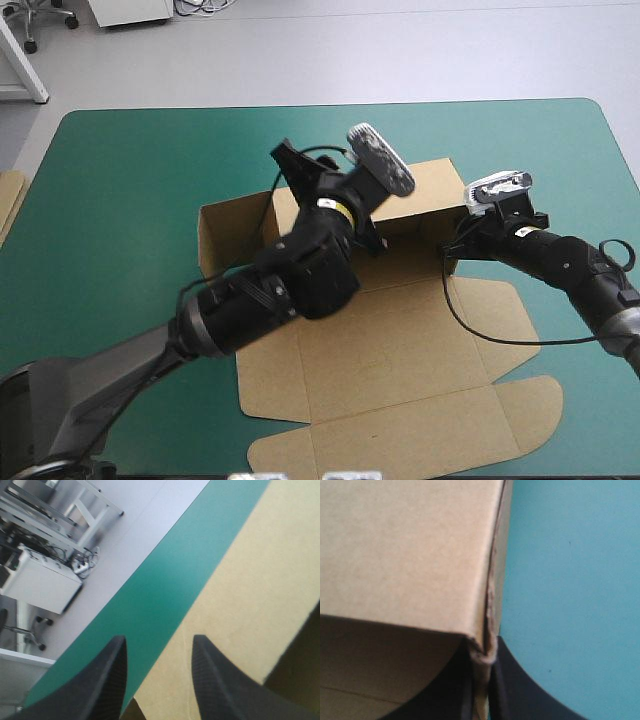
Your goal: Fold the box
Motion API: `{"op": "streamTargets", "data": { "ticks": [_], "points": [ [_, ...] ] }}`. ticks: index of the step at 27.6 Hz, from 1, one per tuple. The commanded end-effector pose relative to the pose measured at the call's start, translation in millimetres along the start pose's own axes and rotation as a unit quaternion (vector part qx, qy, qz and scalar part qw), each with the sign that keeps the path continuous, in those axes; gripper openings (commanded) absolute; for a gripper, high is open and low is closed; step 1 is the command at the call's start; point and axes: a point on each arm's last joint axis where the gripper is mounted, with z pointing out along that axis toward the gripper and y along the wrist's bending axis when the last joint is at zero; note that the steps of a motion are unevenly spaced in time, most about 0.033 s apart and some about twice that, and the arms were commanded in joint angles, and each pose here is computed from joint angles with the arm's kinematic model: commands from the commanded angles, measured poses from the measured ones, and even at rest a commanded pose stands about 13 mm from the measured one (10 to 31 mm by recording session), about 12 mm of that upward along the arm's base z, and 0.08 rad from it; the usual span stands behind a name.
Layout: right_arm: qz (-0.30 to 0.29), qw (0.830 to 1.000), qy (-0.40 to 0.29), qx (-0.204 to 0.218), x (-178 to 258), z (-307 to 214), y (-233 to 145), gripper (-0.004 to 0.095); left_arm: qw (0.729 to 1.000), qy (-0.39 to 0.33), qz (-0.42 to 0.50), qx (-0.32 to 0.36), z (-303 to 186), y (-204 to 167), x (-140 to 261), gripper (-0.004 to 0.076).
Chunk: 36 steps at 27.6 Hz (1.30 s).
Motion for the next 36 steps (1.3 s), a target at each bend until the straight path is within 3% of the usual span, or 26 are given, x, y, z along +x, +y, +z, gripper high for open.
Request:
{"op": "streamTargets", "data": {
  "ticks": [1,5,8,11,16,26,36],
  "points": [
    [0.013,0.999,-0.05,0.015,-17,-12,-1,-0.002,0.995,-0.049,-0.086,-0.003,-21,68,-8,0.0258],
    [0.015,0.999,-0.05,0.014,-17,-12,-1,-0.002,0.986,-0.013,-0.157,-0.048,-6,131,12,0.0239],
    [0.015,0.999,-0.05,0.014,-17,-12,-1,-0.002,0.967,0.056,-0.249,-0.013,27,172,50,0.0236],
    [0.015,0.998,-0.051,0.015,-17,-12,-1,-0.002,0.947,0.08,-0.312,0.007,44,202,81,0.0223],
    [0.029,0.998,-0.05,0.014,-17,-12,-1,-0.002,0.918,0.112,-0.381,-0.011,56,239,125,0.0223],
    [0.044,0.998,-0.049,0.002,-30,-18,1,-0.0019,0.921,0.164,-0.351,-0.037,82,241,163,0.0223],
    [0.021,0.999,0.013,0.038,-69,-51,-1,-0.0019,0.864,0.161,-0.477,0.034,112,240,225,0.0223]
  ]
}}
